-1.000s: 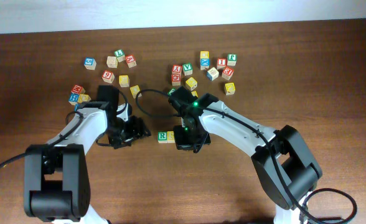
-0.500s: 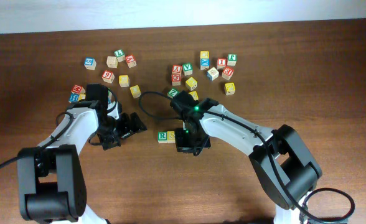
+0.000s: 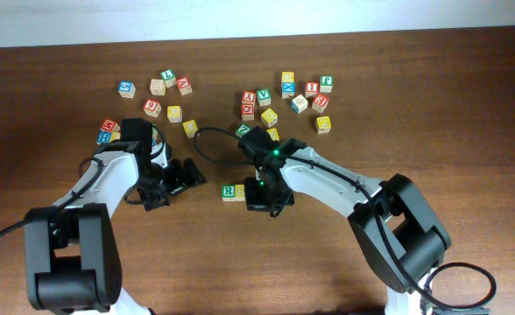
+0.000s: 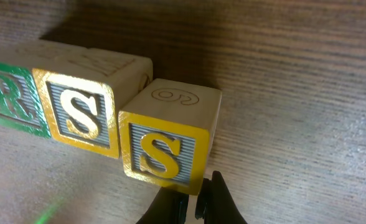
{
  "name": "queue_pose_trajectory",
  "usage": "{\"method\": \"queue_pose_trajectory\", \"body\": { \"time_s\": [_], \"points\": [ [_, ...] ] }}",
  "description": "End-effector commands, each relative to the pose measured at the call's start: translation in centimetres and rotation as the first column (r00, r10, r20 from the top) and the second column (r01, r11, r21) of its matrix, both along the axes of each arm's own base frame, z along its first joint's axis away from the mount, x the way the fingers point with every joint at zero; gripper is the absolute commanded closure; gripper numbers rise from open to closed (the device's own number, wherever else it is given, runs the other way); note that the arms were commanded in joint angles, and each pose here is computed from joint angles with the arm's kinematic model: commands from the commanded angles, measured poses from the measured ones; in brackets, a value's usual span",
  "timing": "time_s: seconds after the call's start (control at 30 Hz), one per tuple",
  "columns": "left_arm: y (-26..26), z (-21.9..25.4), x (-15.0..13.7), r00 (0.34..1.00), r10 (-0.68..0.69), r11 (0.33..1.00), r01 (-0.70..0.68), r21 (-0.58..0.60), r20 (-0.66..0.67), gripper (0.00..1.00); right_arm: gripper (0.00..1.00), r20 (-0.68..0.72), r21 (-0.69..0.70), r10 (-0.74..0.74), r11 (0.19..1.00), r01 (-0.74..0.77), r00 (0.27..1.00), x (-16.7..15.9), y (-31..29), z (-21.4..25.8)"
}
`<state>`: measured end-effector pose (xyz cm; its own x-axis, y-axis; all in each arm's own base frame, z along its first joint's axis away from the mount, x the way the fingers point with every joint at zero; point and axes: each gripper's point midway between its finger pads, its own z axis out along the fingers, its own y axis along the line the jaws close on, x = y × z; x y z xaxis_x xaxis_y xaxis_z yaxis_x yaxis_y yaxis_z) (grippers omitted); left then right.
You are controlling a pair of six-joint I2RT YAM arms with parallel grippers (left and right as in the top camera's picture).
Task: Spell out RSS
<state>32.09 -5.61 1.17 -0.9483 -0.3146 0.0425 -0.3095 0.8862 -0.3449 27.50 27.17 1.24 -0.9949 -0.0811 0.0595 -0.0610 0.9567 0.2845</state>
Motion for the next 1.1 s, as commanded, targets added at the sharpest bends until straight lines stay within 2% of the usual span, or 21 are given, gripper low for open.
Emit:
{"method": "queue_pose_trajectory", "body": {
  "time_s": [0.0,0.83,0.9,0.97,1.07],
  "points": [
    [1.3,-2.2,-1.7,0.997,0.016,0.998,-0.011,0.064,-0.078,0.01,0.96,0.005,-0.026,0.006,1.0,-0.006,1.0,0.0,-0.4,-0.9],
    [1.3,-2.2,-1.8,0.997,0.016,0.998,-0.011,0.064,-0.08,0.0,0.96,0.019,0.021,0.019,1.0,-0.019,1.0,0.5,0.6,-0.4],
    [1.3,-2.2,-1.8,0.997,0.016,0.998,-0.01,0.064,-0.082,0.08,0.96,0.021,0.021,0.018,1.0,-0.019,1.0,0.6,0.7,0.1],
    [1.3,-2.2,-2.0,0.996,0.015,0.998,-0.01,0.064,-0.087,0.21,0.96,0.021,0.02,0.021,1.0,-0.021,1.0,0.9,0.8,0.8],
    [1.3,-2.2,-2.2,0.995,0.015,0.998,-0.009,0.064,-0.095,0.35,0.96,0.025,0.009,0.019,1.0,-0.019,0.999,1.2,0.8,2.1]
  ]
}}
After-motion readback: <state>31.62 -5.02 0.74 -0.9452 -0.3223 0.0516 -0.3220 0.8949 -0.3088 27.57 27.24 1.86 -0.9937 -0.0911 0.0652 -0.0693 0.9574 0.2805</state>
